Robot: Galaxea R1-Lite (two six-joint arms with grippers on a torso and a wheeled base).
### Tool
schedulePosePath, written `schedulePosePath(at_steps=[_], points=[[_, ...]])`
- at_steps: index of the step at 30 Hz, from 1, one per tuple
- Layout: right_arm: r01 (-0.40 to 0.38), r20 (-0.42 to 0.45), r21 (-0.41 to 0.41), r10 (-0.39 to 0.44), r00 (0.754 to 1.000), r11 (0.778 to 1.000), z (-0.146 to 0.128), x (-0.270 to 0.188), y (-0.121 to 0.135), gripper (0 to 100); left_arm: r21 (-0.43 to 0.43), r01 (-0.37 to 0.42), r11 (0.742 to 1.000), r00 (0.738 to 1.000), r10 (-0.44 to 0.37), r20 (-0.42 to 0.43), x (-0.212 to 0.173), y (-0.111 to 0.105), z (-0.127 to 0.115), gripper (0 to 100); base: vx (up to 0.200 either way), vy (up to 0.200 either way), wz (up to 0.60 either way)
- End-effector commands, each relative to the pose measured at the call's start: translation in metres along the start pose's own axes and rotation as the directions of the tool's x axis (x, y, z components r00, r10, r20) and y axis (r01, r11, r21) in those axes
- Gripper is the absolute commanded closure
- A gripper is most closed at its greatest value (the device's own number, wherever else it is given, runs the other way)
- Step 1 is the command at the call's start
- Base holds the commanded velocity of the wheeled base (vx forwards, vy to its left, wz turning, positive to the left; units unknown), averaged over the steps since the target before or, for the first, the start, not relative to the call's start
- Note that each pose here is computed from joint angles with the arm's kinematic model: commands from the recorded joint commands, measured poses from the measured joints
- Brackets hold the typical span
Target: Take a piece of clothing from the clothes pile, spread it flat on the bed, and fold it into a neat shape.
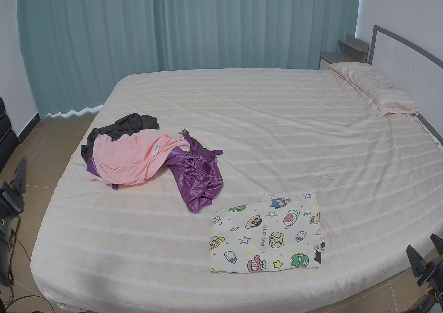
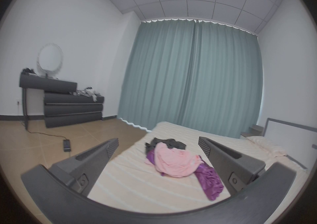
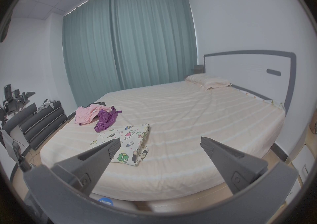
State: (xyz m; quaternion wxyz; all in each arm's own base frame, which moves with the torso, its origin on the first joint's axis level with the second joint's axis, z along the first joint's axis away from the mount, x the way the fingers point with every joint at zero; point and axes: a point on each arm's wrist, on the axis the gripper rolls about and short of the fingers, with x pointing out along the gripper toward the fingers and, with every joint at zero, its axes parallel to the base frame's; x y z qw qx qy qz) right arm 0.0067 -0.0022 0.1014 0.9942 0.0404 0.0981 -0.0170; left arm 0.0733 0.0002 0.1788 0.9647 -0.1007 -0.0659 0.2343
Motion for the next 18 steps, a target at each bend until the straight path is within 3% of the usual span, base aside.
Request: schedulePosePath(at_steps=[1,4,6,8,9,10,11,13,14,15,16,18], points=[[0.092,0.172,-0.063,-0.08,0.982,0.994,-0.025,-0.03,-0.003,0,0.056,-0.309,0.95,0.938,0.294,0.185,-0.091,0.072,-0.037,0,0.0,0.0,0.0],[0.014,0.167,-0.082,0.0,0.986,0.997,-0.026,-0.03,-0.002,0,0.101,-0.3,0.949,0.948,0.285,0.143,-0.087,0.073,-0.052,0,0.0,0.0,0.0],[-0.003,0.164,-0.092,0.018,0.986,0.996,-0.026,-0.029,-0.001,0,0.153,-0.248,0.957,0.967,0.234,0.099,-0.087,0.073,-0.059,0,0.0,0.0,0.0],[0.003,0.164,-0.114,0.016,0.986,0.993,-0.026,-0.029,-0.001,0,0.252,-0.066,0.965,0.998,0.066,0.007,-0.089,0.074,-0.071,0,0.0,0.0,0.0],[0.002,0.164,-0.119,0.018,0.986,0.993,-0.026,-0.029,-0.001,0,0.276,0.0,0.961,1.0,0.007,-0.022,-0.09,0.074,-0.075,0,0.0,0.0,0.0],[0.002,0.164,-0.119,0.018,0.986,0.993,-0.026,-0.029,-0.001,0,0.276,0.0,0.961,1.0,0.007,-0.022,-0.09,0.074,-0.075,0,0.0,0.0,0.0],[-0.005,0.163,-0.123,0.025,0.986,0.992,-0.026,-0.029,-0.001,0,0.281,0.104,0.954,0.994,-0.094,-0.05,-0.09,0.072,-0.076,0,0.0,0.0,0.0],[-0.021,0.163,-0.124,0.041,0.986,0.992,-0.026,-0.03,-0.001,0,0.268,0.207,0.941,0.978,-0.195,-0.068,-0.091,0.07,-0.077,0,0.0,0.0,0.0],[-0.021,0.163,-0.124,0.041,0.986,0.992,-0.026,-0.03,-0.001,0,0.268,0.207,0.941,0.978,-0.195,-0.068,-0.091,0.07,-0.077,0,0.0,0.0,0.0],[-0.033,0.161,-0.114,0.051,0.986,0.993,-0.026,-0.03,0.0,0,0.212,0.331,0.919,0.943,-0.318,-0.094,-0.091,0.067,-0.077,0,0.0,0.0,0.0],[-0.036,0.16,-0.099,0.051,0.986,0.994,-0.026,-0.029,0.0,0,0.155,0.393,0.907,0.919,-0.379,-0.113,-0.092,0.066,-0.078,0,0.0,0.0,0.0],[-0.037,0.16,-0.089,0.051,0.986,0.995,-0.026,-0.029,0.0,0,0.136,0.422,0.896,0.904,-0.403,-0.144,-0.092,0.066,-0.081,0,0.0,0.0,0.0]])
